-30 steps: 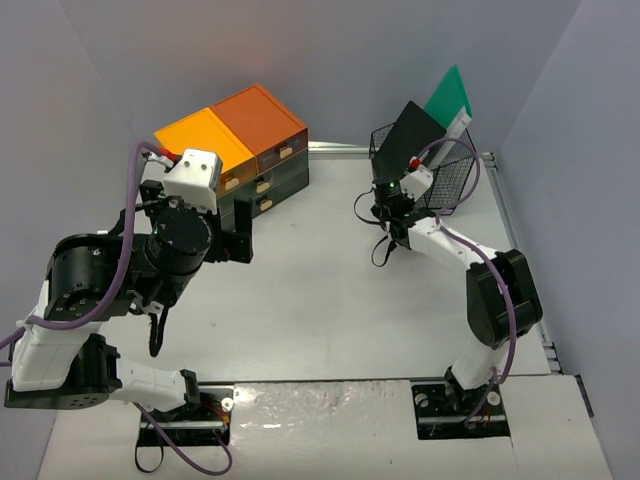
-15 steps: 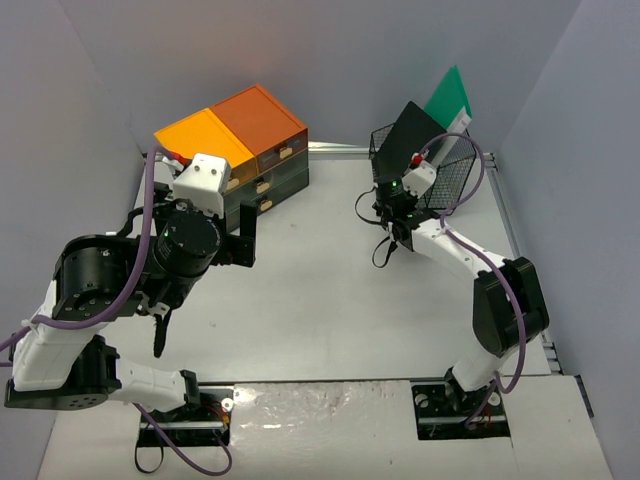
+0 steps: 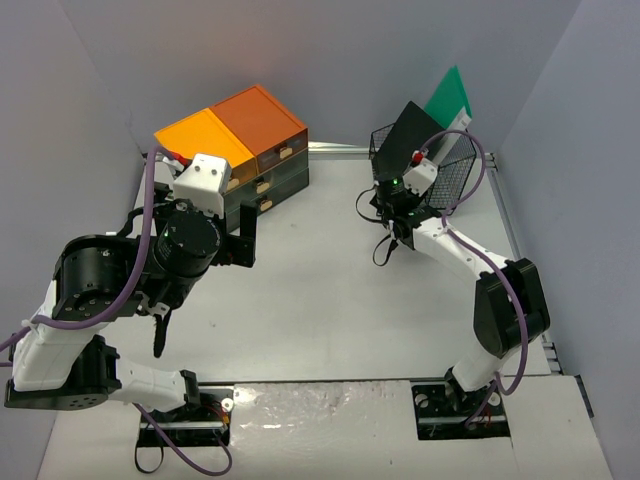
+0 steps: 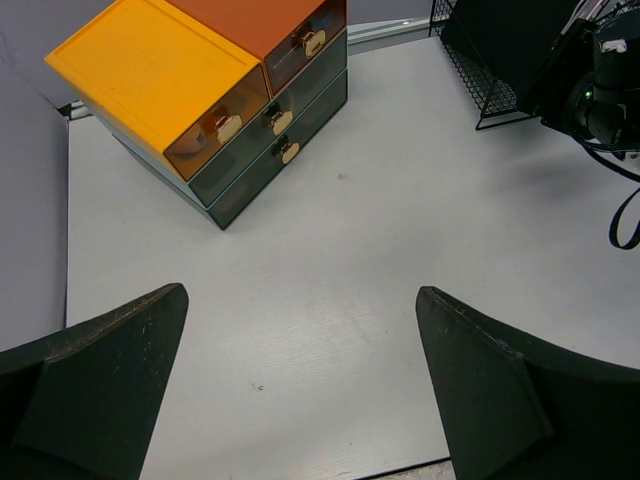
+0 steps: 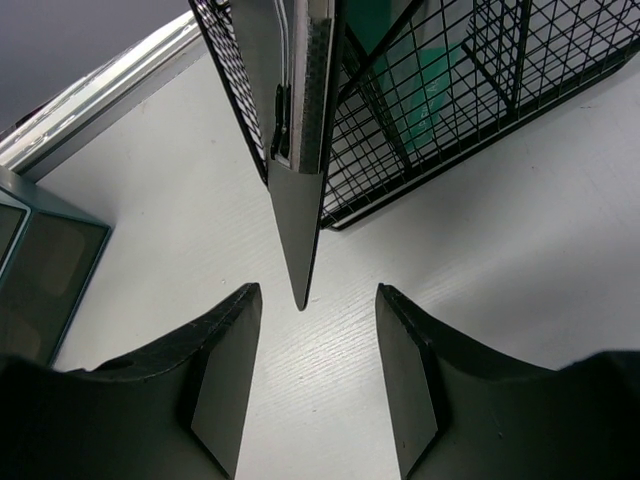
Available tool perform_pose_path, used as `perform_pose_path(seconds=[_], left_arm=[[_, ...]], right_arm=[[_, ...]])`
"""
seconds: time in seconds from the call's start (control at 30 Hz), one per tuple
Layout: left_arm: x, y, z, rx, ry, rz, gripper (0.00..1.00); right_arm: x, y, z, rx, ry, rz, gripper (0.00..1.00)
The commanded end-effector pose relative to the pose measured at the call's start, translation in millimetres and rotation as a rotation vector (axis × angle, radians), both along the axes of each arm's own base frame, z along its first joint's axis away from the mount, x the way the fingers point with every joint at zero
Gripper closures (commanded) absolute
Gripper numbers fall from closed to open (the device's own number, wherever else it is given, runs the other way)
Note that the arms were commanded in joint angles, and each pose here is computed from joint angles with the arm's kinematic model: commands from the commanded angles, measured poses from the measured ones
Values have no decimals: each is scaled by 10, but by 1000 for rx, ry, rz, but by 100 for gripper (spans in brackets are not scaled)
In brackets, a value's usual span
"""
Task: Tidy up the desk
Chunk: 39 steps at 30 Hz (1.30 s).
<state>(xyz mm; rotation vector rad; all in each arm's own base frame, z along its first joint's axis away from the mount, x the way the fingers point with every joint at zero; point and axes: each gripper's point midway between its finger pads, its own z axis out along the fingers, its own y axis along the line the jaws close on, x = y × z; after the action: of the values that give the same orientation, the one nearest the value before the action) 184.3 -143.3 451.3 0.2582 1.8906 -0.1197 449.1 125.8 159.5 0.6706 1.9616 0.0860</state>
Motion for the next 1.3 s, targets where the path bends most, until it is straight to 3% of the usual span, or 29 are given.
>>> perform_pose_path(seconds=[0.0, 0.13, 0.53, 0.93, 1.27], left_arm=[[1, 76, 79, -27, -16, 13, 3], [0, 79, 71, -23, -14, 13, 3], [-9, 106, 62, -15, -10, 16, 3], [20, -14, -49, 1, -3, 4, 3], [125, -323, -233, 80, -9, -31, 3]], right_arm=[[138, -122, 509, -2, -130, -69, 56], [193, -148, 548, -16, -141, -74, 62], [239, -166, 485, -22, -136, -70, 99], [224, -327, 987, -28, -213, -96, 100], [175, -414, 1843, -40, -298, -73, 100]])
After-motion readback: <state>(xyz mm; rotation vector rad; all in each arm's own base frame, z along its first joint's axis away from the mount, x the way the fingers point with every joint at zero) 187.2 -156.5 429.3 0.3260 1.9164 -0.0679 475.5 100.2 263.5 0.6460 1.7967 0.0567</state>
